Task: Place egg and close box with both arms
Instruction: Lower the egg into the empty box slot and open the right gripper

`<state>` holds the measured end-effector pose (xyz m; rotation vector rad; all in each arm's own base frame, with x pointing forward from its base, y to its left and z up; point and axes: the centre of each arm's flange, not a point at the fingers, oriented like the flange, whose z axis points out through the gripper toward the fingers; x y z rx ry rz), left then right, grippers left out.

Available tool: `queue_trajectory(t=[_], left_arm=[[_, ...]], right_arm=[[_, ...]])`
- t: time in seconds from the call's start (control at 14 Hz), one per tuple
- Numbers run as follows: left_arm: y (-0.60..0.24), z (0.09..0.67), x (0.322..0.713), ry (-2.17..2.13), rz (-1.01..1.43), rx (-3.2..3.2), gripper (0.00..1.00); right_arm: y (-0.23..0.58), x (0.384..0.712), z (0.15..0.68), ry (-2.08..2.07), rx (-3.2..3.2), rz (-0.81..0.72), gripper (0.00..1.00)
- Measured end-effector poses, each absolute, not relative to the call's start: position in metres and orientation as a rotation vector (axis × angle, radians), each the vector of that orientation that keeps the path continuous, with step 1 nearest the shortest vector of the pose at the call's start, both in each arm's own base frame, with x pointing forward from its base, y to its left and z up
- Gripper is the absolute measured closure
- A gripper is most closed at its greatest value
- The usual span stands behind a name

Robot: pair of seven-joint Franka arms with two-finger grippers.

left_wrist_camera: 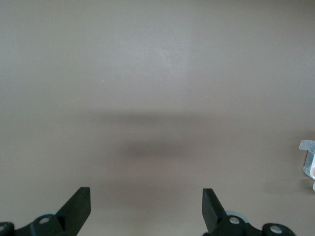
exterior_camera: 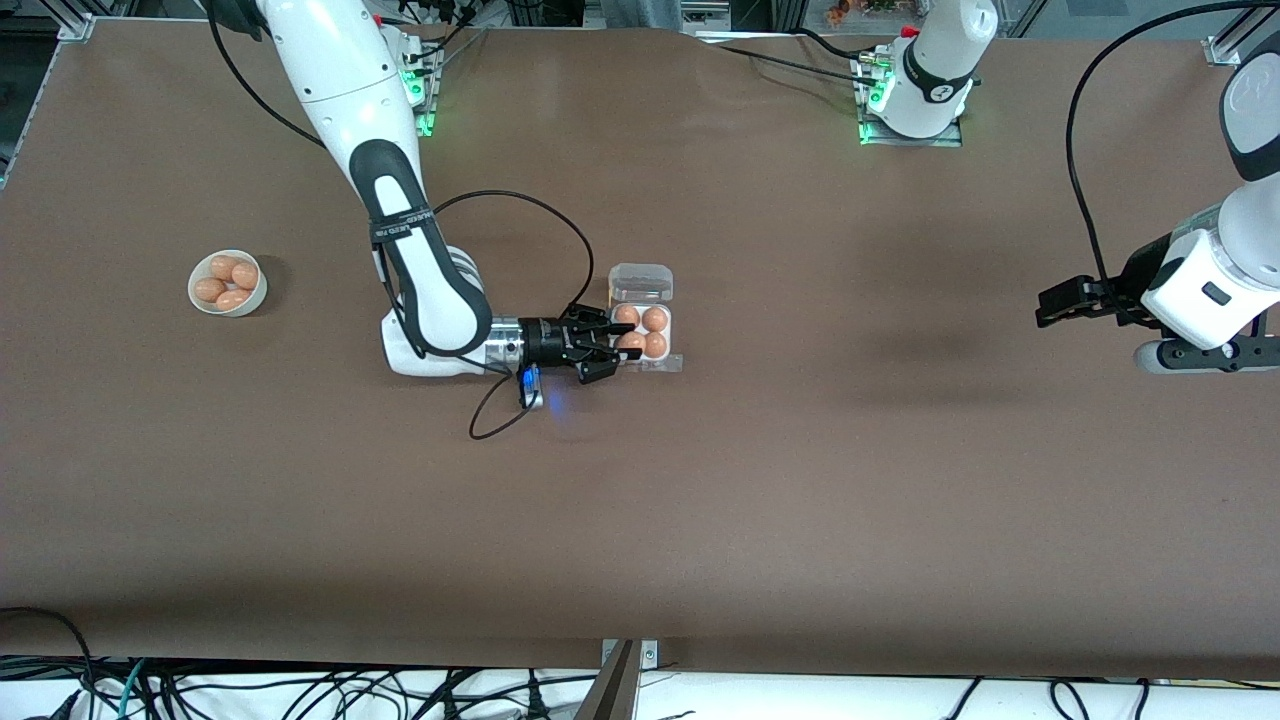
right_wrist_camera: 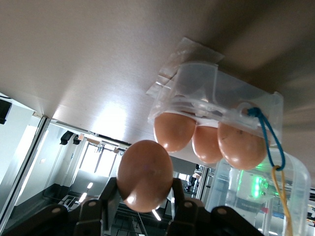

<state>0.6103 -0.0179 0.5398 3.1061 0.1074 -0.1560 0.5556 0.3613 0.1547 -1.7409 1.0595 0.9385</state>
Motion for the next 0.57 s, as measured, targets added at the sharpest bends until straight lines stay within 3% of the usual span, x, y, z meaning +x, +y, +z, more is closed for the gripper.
queue_trajectory(t=[0.57], left_arm=[[-0.018, 0.540, 0.610, 0.107, -0.156, 3.106, 0.00]], right_arm=[[0.367, 0.544, 0.140, 1.074, -1.758, 0.964, 0.52]])
